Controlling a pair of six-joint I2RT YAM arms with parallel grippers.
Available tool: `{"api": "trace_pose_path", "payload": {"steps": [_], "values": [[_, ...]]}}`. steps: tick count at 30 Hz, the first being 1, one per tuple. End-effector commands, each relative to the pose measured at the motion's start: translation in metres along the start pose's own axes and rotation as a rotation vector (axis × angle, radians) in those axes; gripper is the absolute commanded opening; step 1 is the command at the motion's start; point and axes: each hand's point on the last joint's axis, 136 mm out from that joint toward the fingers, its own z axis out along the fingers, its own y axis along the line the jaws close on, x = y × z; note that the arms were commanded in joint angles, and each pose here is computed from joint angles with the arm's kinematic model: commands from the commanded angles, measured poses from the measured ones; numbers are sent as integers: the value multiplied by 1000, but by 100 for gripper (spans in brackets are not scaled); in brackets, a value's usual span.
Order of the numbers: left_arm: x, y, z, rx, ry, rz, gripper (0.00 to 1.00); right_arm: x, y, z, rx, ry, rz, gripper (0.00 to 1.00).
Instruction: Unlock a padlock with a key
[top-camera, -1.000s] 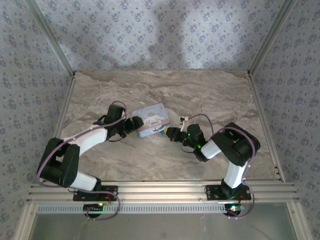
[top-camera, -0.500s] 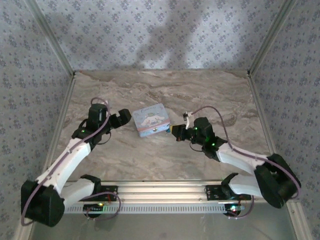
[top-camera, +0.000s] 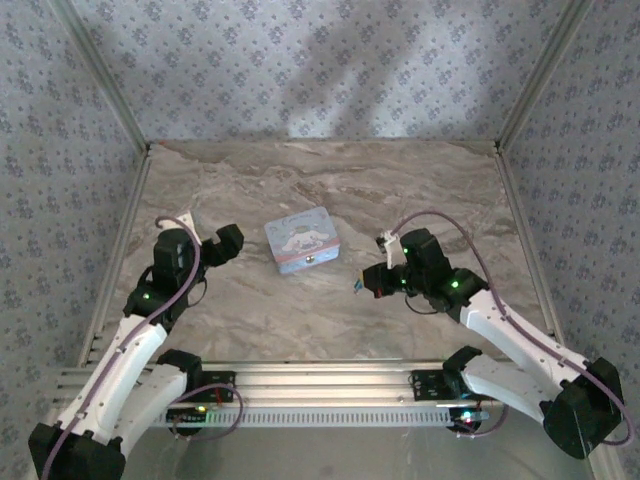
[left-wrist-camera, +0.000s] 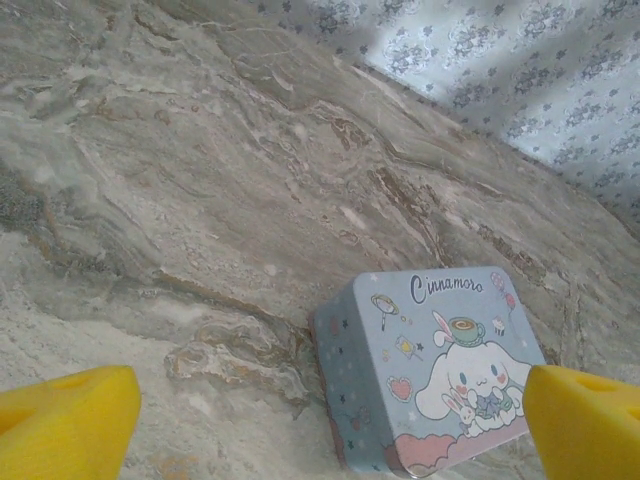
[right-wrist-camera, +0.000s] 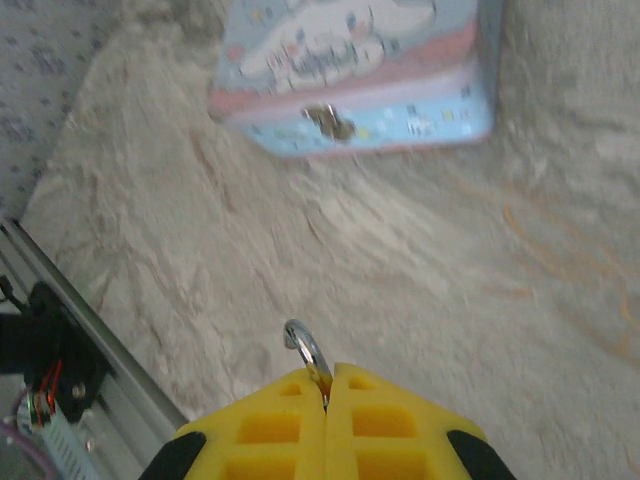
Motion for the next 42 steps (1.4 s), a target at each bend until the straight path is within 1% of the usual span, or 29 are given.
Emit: {"api": "trace_pose_path", "payload": {"steps": [1, 7, 16, 25, 37, 39, 42], "values": [[-3, 5, 0, -18, -22, 11, 98, 30, -3, -11, 17, 132, 35, 0], [-2, 6, 2, -20, -18, 6, 98, 52, -13, -5, 27, 191, 87, 0], [3, 8, 5, -25, -3, -4, 98, 75, -26, 18, 16, 292, 157, 0], [9, 9, 9, -25, 18, -18, 98, 84, -35, 48, -6, 353, 194, 0], [16, 8, 17, -16, 53, -36, 98, 92, -46, 75, -15, 397, 236, 0], [16, 8, 18, -16, 55, -37, 98, 92, -48, 77, -13, 396, 243, 2], [18, 8, 19, -17, 62, -39, 98, 92, -49, 77, -10, 393, 247, 9]]}}
